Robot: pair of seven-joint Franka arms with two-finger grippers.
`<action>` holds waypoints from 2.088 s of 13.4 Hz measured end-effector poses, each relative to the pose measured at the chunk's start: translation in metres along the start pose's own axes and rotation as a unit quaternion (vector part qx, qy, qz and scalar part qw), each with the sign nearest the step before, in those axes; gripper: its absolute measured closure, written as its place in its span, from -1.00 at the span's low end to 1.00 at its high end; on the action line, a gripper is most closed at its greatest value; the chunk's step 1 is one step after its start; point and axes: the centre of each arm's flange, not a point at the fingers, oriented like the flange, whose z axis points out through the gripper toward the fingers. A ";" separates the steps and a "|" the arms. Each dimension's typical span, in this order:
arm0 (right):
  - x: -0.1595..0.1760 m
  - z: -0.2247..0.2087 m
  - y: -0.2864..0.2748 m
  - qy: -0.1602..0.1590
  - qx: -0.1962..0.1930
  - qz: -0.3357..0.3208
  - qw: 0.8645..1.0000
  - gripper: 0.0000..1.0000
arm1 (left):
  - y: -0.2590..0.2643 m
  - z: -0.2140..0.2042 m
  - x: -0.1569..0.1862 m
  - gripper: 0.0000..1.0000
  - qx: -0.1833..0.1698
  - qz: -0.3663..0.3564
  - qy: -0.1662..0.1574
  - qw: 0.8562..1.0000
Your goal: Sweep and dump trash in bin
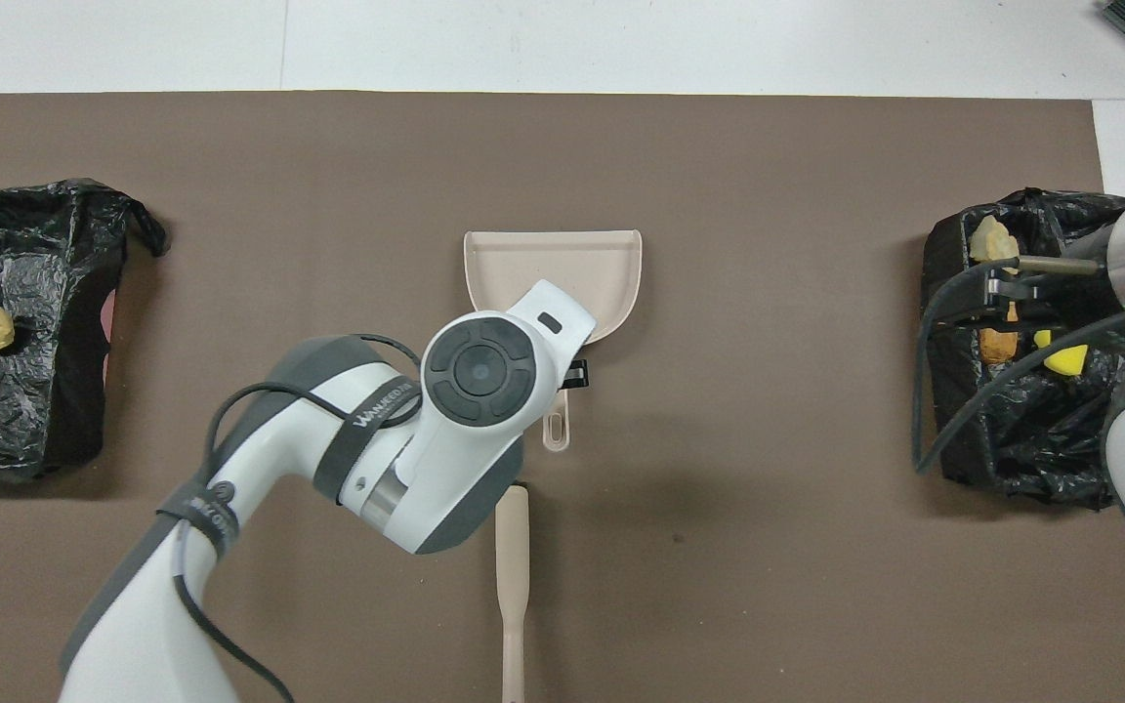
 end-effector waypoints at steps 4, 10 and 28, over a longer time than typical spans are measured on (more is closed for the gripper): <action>0.000 0.000 0.000 0.000 0.000 0.000 1.000 -1.00 | -0.086 -0.072 0.024 -1.00 0.020 0.029 -0.018 0.999; 0.000 0.000 0.001 0.000 0.000 0.001 1.000 -1.00 | -0.222 -0.097 0.030 -1.00 0.039 0.082 -0.064 0.994; 0.000 0.000 0.001 0.000 0.000 0.001 1.000 -1.00 | -0.359 -0.262 0.053 -1.00 0.034 0.079 0.000 0.996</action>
